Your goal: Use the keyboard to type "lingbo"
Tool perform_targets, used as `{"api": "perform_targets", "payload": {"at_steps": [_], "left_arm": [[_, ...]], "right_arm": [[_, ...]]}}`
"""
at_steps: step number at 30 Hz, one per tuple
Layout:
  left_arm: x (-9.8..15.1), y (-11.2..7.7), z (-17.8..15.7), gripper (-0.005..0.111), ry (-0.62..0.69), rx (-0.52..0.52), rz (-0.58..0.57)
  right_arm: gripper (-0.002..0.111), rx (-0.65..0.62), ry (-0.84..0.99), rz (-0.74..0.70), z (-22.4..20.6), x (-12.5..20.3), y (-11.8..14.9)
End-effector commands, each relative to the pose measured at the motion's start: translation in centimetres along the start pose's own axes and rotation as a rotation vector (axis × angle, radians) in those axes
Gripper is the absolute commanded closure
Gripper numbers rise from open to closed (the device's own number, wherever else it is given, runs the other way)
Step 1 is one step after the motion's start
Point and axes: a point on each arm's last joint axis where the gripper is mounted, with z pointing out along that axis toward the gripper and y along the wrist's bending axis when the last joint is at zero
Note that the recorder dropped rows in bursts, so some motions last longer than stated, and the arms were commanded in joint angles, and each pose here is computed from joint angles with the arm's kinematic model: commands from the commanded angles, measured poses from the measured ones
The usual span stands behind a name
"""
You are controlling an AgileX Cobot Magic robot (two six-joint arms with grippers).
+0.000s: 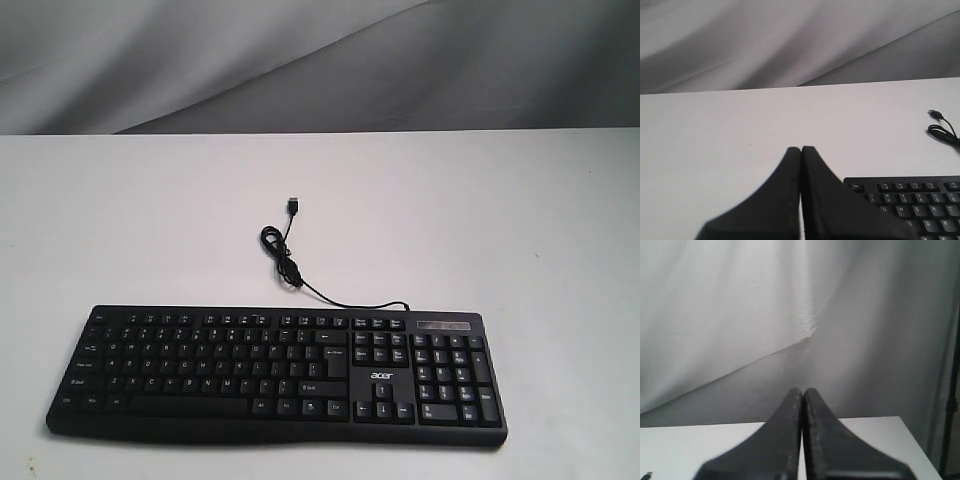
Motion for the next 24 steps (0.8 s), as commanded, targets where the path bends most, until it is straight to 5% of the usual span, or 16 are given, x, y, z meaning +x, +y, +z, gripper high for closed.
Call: {"api": "perform_targets", "payload": {"at_steps": [1, 6, 17, 24], "left_arm": [[0.1, 0.0, 0.0, 0.106, -0.006, 0.001, -0.006], [0.1, 0.0, 0.0, 0.106, -0.006, 0.001, -0.006], [0.1, 0.0, 0.0, 0.106, -0.006, 0.001, -0.006], [0.1, 0.0, 0.0, 0.106, -0.006, 0.001, -0.006]], "right_arm": [[0.108, 0.066, -0.049, -0.07, -3.1, 3.1, -0.4], [0.108, 0.114, -0.034, -0.118, -5.1, 5.2, -0.4], [0.108, 0.11, 0.015, 0.136, -4.9, 6.1, -0.4], [0.108, 0.143, 0.098, 0.093, -3.9, 10.7, -1.0]]}}
